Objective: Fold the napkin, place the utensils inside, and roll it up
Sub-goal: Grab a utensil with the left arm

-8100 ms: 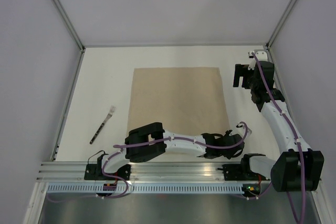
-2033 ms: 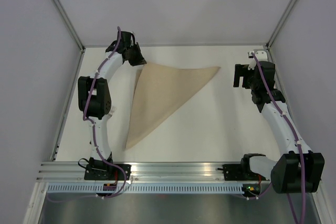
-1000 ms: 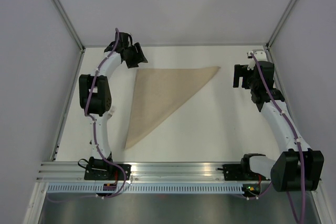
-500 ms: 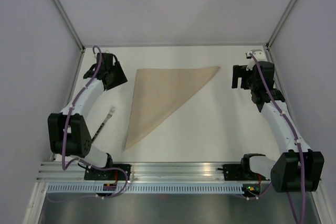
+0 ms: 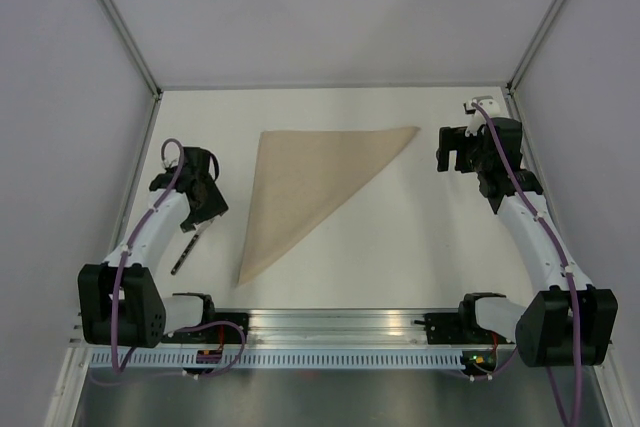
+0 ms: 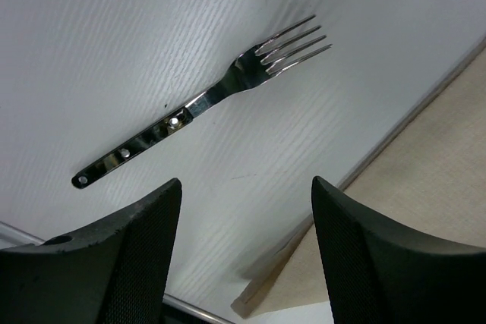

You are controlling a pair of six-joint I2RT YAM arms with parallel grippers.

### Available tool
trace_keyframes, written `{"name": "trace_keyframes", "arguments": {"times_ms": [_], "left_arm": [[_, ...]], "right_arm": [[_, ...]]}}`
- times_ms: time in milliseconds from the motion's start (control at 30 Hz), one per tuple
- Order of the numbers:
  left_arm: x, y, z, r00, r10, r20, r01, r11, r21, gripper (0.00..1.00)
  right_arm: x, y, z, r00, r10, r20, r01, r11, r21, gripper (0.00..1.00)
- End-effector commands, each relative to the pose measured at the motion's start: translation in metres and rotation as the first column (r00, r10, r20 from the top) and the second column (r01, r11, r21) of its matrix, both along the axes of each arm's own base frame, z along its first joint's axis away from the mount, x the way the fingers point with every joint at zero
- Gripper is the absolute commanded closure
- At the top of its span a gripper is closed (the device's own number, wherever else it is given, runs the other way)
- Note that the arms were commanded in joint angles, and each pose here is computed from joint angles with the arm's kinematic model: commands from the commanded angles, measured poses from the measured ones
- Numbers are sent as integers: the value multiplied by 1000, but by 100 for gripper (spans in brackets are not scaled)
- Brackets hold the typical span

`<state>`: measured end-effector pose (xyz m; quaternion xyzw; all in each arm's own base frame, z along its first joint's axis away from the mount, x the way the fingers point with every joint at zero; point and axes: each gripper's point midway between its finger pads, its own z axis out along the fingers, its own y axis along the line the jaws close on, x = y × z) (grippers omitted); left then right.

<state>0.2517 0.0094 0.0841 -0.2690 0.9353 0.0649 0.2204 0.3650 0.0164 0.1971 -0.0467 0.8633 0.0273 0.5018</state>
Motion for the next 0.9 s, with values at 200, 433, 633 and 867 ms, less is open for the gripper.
{"name": "trace_keyframes", "arguments": {"times_ms": [200,433,633,867], "left_arm": [[-13,35,-3,978,19,-209,20,983,182,25],[-13,42,-24,927,-80,-366,152,973,172,25],[-16,41,-46,894,-118,-431,188,974,124,28],[-13,38,-57,868,-142,-475,208,974,90,31]], "right_arm": [[-1,3,2,1000,18,0,-18,1000,8,2],[1,4,2,1000,24,-1,-24,1000,12,2],[1,5,-3,999,32,-17,-31,999,17,2],[2,6,-7,999,34,-32,-34,999,15,2]]}}
